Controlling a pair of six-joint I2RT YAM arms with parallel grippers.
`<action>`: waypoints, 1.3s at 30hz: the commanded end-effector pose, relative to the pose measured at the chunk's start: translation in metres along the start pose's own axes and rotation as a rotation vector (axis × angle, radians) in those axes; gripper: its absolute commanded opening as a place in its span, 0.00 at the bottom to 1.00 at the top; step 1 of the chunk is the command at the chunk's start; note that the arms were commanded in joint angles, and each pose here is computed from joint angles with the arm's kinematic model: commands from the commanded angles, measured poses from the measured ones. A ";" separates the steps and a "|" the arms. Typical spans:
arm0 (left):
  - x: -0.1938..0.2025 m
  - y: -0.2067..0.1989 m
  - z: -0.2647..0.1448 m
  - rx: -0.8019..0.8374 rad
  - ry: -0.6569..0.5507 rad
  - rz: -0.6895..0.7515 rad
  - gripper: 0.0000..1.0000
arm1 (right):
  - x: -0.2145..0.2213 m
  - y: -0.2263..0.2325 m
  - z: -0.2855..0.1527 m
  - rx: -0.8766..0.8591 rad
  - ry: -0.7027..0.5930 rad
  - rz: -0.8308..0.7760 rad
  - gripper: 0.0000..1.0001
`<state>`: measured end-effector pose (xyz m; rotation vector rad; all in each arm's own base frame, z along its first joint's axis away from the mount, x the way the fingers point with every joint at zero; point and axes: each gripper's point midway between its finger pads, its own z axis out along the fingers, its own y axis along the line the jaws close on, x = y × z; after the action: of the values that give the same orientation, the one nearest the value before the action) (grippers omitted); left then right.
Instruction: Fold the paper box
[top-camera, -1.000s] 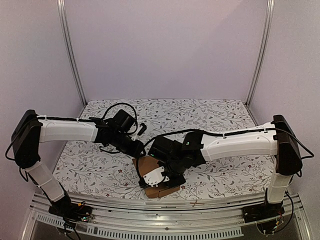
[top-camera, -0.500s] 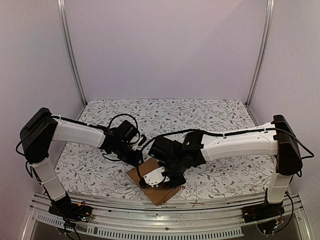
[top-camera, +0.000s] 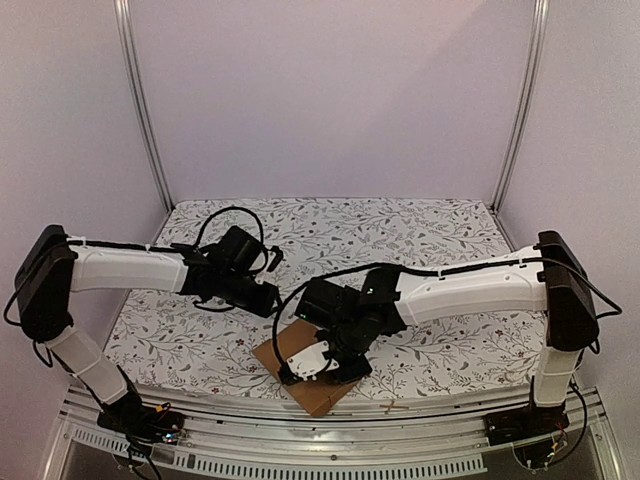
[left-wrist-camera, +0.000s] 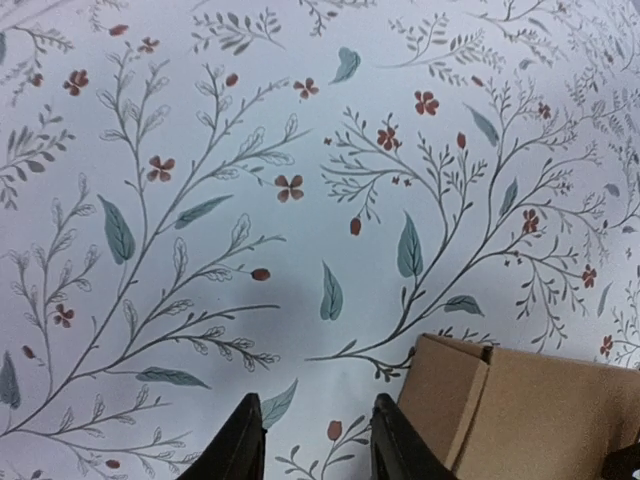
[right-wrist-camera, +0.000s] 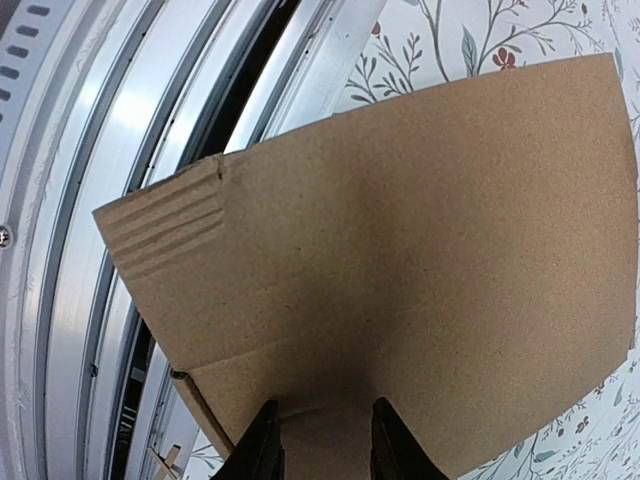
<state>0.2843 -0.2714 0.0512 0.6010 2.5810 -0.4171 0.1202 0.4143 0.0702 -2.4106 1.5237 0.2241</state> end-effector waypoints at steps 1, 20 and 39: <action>-0.023 0.004 -0.042 -0.016 -0.133 -0.015 0.38 | 0.007 0.005 0.021 -0.031 0.045 -0.004 0.28; 0.042 -0.014 -0.012 0.144 0.067 -0.052 0.33 | 0.012 0.003 0.017 -0.007 0.060 -0.001 0.28; 0.030 -0.021 -0.040 0.181 -0.044 -0.066 0.35 | 0.013 0.002 0.017 0.003 0.069 -0.002 0.28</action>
<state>0.2435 -0.2662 0.0927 0.5540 2.4902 -0.6886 0.1241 0.4173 0.0664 -2.4063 1.5249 0.2004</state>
